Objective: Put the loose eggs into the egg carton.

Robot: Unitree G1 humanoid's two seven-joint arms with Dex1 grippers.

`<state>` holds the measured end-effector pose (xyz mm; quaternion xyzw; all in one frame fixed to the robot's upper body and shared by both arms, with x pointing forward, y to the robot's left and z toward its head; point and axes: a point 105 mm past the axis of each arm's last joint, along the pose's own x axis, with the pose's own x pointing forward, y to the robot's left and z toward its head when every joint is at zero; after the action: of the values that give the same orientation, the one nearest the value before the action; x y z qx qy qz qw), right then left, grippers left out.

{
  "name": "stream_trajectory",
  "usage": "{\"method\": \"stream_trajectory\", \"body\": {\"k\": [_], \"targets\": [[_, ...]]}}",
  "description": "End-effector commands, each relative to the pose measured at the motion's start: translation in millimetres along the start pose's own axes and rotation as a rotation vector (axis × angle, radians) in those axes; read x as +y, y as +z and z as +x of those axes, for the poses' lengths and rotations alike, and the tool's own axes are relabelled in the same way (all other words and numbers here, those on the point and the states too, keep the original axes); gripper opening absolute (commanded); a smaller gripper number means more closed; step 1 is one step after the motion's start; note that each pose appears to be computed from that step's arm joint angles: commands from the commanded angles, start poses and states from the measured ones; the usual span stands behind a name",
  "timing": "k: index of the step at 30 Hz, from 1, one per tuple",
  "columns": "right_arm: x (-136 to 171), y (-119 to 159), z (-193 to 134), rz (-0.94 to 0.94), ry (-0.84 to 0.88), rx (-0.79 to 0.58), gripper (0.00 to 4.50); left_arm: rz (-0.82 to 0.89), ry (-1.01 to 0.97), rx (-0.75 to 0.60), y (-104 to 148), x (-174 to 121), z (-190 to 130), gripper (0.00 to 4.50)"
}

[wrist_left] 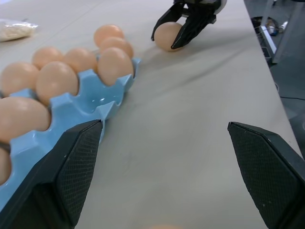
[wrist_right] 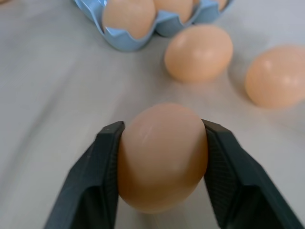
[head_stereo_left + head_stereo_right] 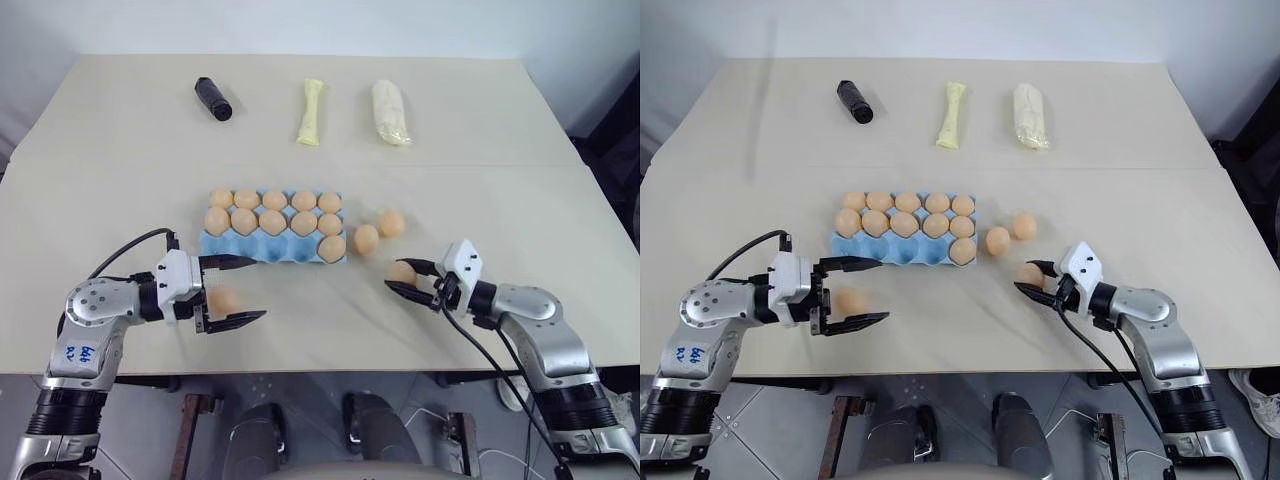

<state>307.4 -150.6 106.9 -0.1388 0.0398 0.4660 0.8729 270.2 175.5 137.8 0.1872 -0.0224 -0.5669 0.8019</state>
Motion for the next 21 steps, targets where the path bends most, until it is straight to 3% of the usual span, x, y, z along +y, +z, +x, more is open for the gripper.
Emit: {"method": "stream_trajectory", "body": {"k": [1, 4, 9, 13, 17, 21], "targets": [[3, 33, 6, -0.053, 0.040, -0.103, 1.86, 0.024, 0.086, -0.036, 13, 9, -9, 4.50], [16, 71, 26, -0.079, 0.107, -0.196, 1.86, -0.014, 0.194, -0.034, 10, 19, -25, 4.50], [32, 107, 78, -0.111, 0.148, -0.256, 1.86, -0.073, 0.330, 0.005, -5, 26, -56, 4.50], [41, 111, 118, -0.171, 0.170, -0.246, 1.86, -0.073, 0.352, 0.016, -6, 24, -60, 4.50], [38, 107, 129, -0.153, 0.173, -0.246, 1.86, -0.067, 0.364, 0.009, -3, 22, -59, 4.50], [44, 103, 132, -0.143, 0.203, -0.249, 3.19, -0.070, 0.374, 0.008, -1, 18, -59, 4.50]]}}
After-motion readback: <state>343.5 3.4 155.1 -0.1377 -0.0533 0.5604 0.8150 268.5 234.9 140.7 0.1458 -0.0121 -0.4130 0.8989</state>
